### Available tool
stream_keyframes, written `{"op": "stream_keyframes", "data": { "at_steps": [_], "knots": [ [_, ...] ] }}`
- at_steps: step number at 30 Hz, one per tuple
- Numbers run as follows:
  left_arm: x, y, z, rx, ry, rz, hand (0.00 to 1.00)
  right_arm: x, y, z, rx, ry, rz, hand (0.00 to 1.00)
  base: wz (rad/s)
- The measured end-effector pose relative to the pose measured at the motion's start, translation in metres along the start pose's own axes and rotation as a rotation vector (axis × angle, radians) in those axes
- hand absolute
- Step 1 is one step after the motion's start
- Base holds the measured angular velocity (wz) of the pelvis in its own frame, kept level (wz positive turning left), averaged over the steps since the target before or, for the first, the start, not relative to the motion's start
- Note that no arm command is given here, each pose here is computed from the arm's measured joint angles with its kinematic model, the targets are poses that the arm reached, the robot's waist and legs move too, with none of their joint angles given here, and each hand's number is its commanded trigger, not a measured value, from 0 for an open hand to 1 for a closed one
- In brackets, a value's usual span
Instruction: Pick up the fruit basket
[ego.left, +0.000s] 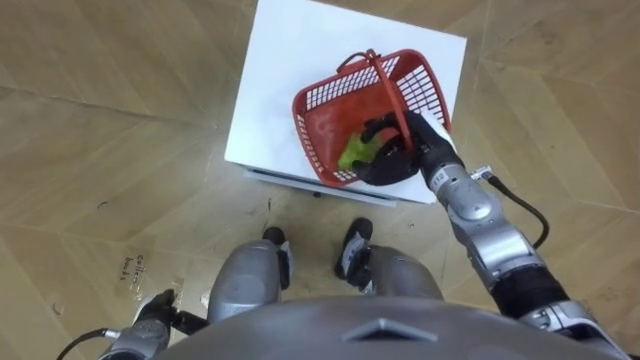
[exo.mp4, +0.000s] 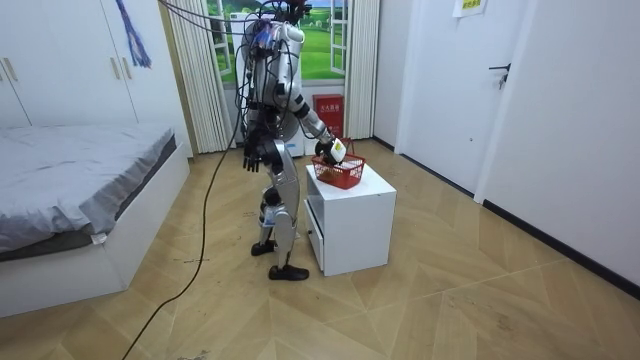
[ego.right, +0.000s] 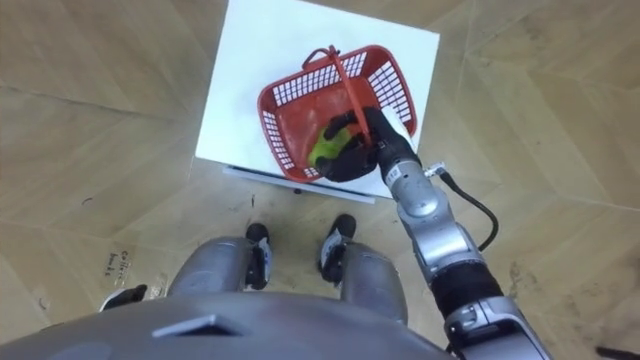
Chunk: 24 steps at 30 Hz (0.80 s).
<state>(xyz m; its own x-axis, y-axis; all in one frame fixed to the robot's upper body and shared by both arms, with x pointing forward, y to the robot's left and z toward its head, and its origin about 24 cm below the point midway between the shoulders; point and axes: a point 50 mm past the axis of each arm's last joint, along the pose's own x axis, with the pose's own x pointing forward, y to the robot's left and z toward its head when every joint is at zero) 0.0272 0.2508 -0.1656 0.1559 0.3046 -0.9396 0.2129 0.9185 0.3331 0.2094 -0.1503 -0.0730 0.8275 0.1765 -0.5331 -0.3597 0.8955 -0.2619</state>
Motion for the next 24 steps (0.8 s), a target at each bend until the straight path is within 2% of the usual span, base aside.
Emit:
{"op": "stream_keyframes", "data": {
  "at_steps": [16, 24],
  "knots": [
    [0.000, 0.000, 0.002, 0.000, -0.011, -0.003, 0.00, 0.000, 0.007, 0.003, 0.066, -0.014, 0.076, 0.00, -0.01],
    [-0.001, 0.001, 0.018, -0.006, -0.082, 0.005, 0.00, -0.005, 0.008, 0.010, 0.090, -0.060, 0.073, 0.00, -0.10]
  ]
}}
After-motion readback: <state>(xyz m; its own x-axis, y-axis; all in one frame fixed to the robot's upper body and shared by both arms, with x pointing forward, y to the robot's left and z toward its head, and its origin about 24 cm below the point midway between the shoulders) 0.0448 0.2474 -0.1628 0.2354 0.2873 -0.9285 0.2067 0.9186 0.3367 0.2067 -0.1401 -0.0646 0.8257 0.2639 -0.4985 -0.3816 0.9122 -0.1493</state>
